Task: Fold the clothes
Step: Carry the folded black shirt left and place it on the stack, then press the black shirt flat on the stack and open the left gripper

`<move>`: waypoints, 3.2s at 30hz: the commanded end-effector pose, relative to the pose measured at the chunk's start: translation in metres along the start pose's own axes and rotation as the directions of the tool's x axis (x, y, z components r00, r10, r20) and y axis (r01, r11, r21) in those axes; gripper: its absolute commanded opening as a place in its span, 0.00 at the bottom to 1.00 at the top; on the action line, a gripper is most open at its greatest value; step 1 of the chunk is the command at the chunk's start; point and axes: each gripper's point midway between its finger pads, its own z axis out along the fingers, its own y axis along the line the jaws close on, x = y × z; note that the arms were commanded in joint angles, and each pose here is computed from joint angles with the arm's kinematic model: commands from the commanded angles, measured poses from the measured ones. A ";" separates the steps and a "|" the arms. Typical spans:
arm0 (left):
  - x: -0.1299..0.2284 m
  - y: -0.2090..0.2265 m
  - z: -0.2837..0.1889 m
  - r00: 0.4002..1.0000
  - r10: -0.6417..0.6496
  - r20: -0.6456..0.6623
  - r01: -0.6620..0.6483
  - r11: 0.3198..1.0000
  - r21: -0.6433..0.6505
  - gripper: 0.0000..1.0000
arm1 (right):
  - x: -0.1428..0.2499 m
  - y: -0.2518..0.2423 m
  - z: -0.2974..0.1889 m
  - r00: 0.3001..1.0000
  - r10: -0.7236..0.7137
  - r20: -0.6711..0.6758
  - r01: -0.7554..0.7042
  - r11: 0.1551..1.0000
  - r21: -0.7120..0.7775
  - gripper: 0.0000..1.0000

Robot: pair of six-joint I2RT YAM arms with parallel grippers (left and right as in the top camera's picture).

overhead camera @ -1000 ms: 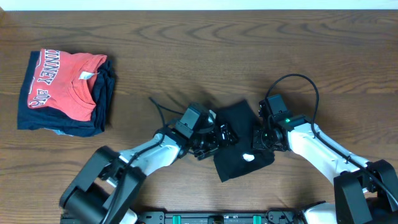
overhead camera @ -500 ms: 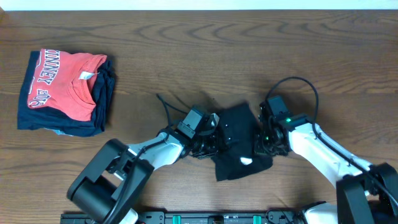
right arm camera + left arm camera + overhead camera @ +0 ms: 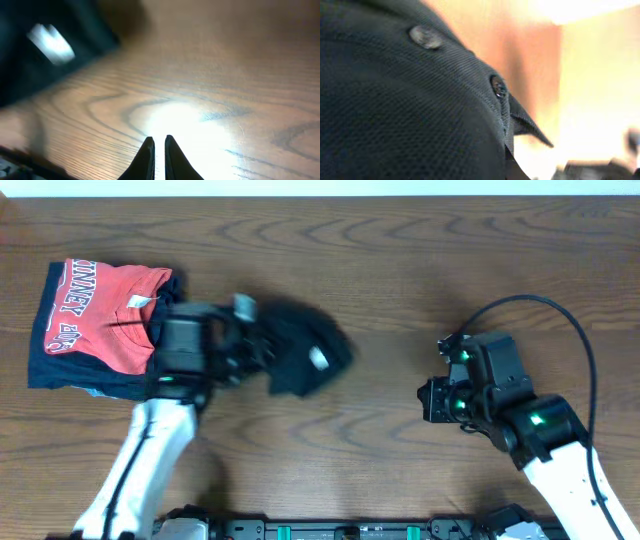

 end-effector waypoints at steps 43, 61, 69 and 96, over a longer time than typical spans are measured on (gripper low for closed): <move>-0.186 0.169 -0.219 0.733 0.002 0.680 0.174 0.966 -0.191 0.06 | -0.003 0.004 -0.005 0.997 0.073 0.016 -0.072 0.997 -0.014 0.08; -0.150 0.094 -0.242 0.778 -0.074 0.624 0.138 0.989 -0.054 0.98 | -0.005 0.005 -0.004 0.997 0.072 0.016 -0.072 0.997 -0.019 0.08; -0.116 0.045 -0.250 0.789 0.012 0.615 0.066 0.992 -0.104 0.98 | -0.007 0.006 -0.004 0.997 0.070 0.024 -0.069 0.997 -0.023 0.08; -0.172 0.266 -0.172 0.852 0.094 0.515 0.217 0.833 -0.510 0.06 | -0.016 0.010 -0.004 0.996 0.061 0.062 -0.058 0.997 -0.042 0.08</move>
